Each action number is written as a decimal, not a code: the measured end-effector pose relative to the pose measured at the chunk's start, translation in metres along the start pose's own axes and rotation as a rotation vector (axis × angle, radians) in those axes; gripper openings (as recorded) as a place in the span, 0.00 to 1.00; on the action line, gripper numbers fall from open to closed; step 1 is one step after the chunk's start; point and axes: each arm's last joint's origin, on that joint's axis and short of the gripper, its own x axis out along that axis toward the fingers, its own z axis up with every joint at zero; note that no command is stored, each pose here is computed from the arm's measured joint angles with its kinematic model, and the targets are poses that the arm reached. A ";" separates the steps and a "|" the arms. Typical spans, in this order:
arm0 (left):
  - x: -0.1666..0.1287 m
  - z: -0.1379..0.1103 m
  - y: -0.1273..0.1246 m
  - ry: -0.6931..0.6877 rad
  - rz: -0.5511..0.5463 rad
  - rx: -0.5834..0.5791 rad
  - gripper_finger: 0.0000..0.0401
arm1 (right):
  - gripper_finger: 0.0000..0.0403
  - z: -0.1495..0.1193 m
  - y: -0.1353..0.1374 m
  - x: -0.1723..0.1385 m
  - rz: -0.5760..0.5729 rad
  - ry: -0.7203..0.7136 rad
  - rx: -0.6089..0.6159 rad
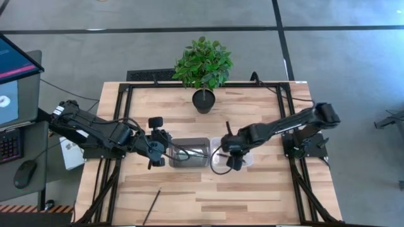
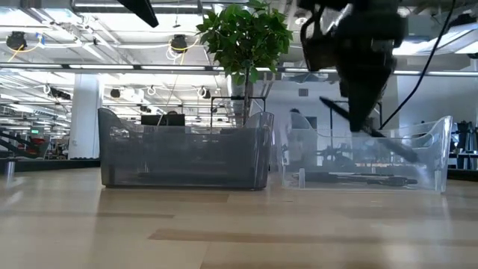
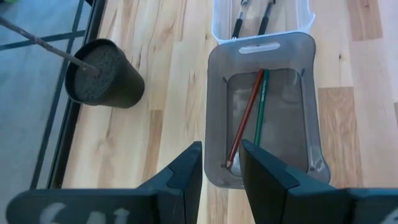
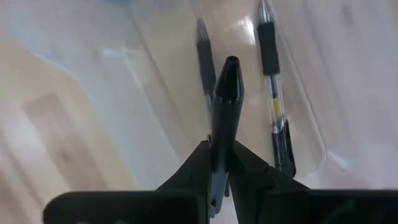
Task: Sort pens & pencils
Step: Put the black pen into the transparent bin, then put the black pencil into the black bin
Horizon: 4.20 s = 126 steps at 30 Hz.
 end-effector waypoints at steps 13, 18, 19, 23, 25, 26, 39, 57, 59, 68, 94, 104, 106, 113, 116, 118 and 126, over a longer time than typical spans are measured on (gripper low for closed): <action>0.000 0.000 0.000 0.000 0.000 0.000 0.25 | 0.24 0.008 0.003 0.045 -0.034 0.101 -0.023; 0.000 0.000 0.000 0.001 0.000 0.001 0.25 | 0.25 0.011 0.005 0.040 -0.024 0.050 -0.025; 0.000 0.000 0.000 0.001 0.000 0.002 0.25 | 0.25 0.011 0.005 0.035 -0.024 0.027 -0.026; 0.000 0.000 0.000 0.002 -0.001 0.007 0.25 | 0.25 0.013 0.007 0.013 -0.018 -0.089 -0.034; 0.000 0.000 0.000 0.005 -0.012 0.007 0.25 | 0.25 0.012 0.009 -0.002 -0.016 -0.170 -0.045; 0.000 0.000 -0.001 0.008 -0.023 0.003 0.25 | 0.25 0.012 0.011 -0.011 -0.006 -0.222 -0.050; 0.000 -0.007 -0.002 0.097 -0.108 -0.106 0.25 | 0.25 -0.024 0.039 -0.099 -0.024 -0.713 -0.191; -0.011 -0.029 -0.039 0.441 -0.214 -0.684 0.27 | 0.25 -0.043 0.027 -0.101 -0.274 -0.675 -0.220; -0.011 -0.032 -0.053 0.473 -0.203 -0.711 0.27 | 0.25 -0.043 0.025 -0.100 -0.283 -0.667 -0.217; -0.001 -0.058 -0.124 0.717 -0.126 -0.783 0.27 | 0.25 -0.044 0.025 -0.100 -0.298 -0.654 -0.247; -0.007 -0.083 -0.227 0.902 -0.317 -1.155 0.27 | 0.25 -0.073 0.001 -0.063 -0.157 -0.861 -0.222; 0.001 -0.086 -0.233 0.928 -0.276 -1.193 0.27 | 0.25 -0.071 0.000 -0.063 -0.161 -0.862 -0.216; 0.002 -0.086 -0.233 0.924 -0.275 -1.196 0.27 | 0.25 -0.071 0.000 -0.063 -0.160 -0.862 -0.216; 0.015 -0.093 -0.246 0.962 -0.258 -1.169 0.27 | 0.25 -0.071 0.000 -0.063 -0.161 -0.861 -0.217; 0.021 -0.097 -0.251 0.990 -0.243 -1.152 0.27 | 0.25 -0.071 0.000 -0.063 -0.160 -0.863 -0.214; 0.024 -0.098 -0.255 1.000 -0.251 -1.150 0.27 | 0.25 -0.071 0.000 -0.063 -0.159 -0.864 -0.214; 0.035 -0.106 -0.267 0.999 -0.229 -1.140 0.27 | 0.25 -0.071 0.000 -0.063 -0.156 -0.867 -0.212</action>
